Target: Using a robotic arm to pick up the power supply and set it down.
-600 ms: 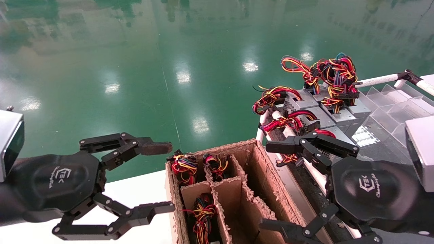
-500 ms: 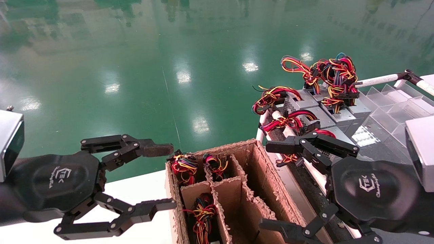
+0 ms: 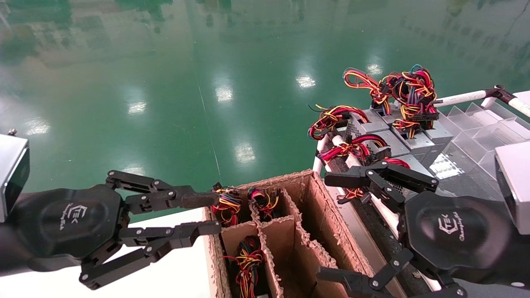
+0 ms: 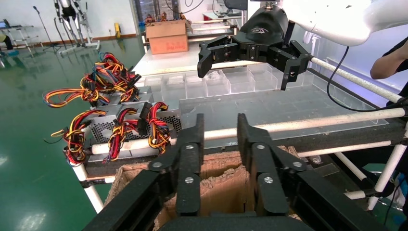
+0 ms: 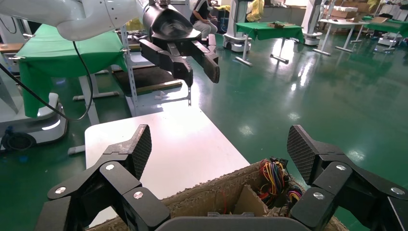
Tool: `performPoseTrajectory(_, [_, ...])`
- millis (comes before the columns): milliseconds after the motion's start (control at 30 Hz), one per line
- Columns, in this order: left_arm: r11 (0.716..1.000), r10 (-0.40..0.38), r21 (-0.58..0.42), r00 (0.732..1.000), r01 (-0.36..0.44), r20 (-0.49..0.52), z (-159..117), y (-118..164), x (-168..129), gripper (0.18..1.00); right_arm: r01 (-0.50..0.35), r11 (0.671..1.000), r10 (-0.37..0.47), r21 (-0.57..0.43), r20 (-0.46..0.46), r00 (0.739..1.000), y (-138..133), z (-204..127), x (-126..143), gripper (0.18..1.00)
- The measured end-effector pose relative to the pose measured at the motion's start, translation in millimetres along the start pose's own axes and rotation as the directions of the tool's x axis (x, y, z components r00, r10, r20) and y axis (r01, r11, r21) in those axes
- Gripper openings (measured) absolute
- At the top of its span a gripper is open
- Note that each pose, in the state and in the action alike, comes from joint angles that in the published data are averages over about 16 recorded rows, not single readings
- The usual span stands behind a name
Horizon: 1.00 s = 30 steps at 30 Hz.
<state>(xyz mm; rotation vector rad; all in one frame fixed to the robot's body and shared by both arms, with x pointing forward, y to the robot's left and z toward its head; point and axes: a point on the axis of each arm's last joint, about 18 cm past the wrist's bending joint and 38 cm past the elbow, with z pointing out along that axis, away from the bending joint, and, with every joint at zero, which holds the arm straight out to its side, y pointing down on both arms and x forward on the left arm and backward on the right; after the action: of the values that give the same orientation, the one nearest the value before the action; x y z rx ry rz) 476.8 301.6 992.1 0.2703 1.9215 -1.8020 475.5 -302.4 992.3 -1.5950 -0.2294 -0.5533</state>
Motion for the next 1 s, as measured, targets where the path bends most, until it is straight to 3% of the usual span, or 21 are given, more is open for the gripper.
performPoseTrajectory(367, [1.000,0.000,0.000,1.000,0.000,0.000,0.0,0.0,0.0,0.271,0.000,1.000,0.000,0.000,0.000,1.000,0.0,0.0,0.0,1.001])
performPoseTrajectory(567, [1.000,0.000,0.000,1.000,0.000,0.000,0.0,0.0,0.0,0.219,0.000,1.000,0.000,0.000,0.000,1.000,0.0,0.0,0.0,1.001])
performPoseTrajectory(1000, [1.000,0.000,0.000,1.000,0.000,0.000,0.0,0.0,0.0,0.232,0.003,1.000,-0.003,-0.018,-0.017,1.000,3.0,0.3,4.2,1.001])
